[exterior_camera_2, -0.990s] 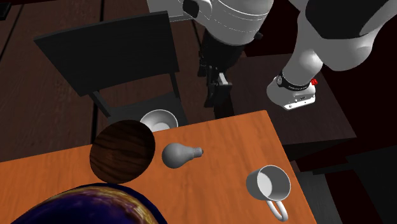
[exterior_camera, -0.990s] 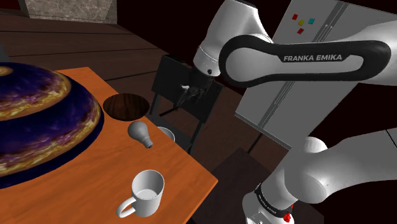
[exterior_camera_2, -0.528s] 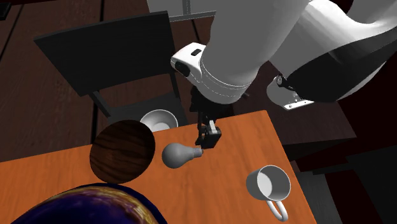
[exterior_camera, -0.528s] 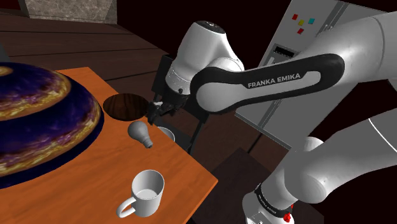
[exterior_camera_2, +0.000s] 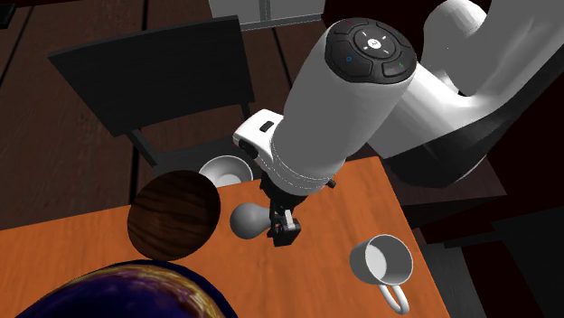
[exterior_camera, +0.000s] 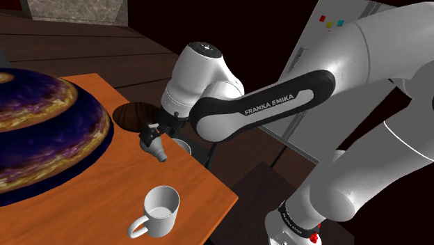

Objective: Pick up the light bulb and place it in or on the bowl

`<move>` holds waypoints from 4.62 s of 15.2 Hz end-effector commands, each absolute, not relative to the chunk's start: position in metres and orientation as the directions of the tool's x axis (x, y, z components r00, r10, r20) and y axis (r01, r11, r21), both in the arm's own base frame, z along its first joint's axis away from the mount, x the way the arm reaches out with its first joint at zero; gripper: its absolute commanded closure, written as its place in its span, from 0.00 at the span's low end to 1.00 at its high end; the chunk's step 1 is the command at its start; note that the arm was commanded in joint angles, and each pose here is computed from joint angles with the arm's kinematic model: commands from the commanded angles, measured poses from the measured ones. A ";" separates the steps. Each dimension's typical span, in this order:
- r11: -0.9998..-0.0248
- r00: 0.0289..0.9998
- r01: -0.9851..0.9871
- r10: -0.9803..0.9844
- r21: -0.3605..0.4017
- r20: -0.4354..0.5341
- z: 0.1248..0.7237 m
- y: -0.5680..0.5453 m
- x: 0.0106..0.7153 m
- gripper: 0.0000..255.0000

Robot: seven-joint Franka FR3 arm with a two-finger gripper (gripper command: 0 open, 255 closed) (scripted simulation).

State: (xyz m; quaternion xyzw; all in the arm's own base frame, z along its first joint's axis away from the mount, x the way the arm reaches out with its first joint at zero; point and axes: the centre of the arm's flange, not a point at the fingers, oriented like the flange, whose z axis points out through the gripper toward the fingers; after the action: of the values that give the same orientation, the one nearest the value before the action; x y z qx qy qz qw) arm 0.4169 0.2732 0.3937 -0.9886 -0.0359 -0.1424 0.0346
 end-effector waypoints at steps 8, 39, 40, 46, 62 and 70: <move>-0.995 0.957 0.081 0.061 -0.059 0.285 0.371 0.274 0.424 0.00; -0.998 0.984 0.051 0.043 -0.044 0.174 0.337 0.280 0.425 0.00; -0.998 0.984 0.051 0.043 -0.044 0.174 0.337 0.280 0.425 0.00; -0.998 0.984 0.051 0.043 -0.044 0.174 0.337 0.280 0.425 1.00; -0.998 0.984 0.051 0.043 -0.044 0.174 0.379 0.280 0.425 1.00; -0.998 0.984 0.051 0.043 -0.044 0.174 0.421 0.280 0.425 1.00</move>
State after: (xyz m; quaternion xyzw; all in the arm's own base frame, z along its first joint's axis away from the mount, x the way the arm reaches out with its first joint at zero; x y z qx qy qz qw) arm 0.4247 0.2797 0.4160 -0.9957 -0.0235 -0.0868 0.0243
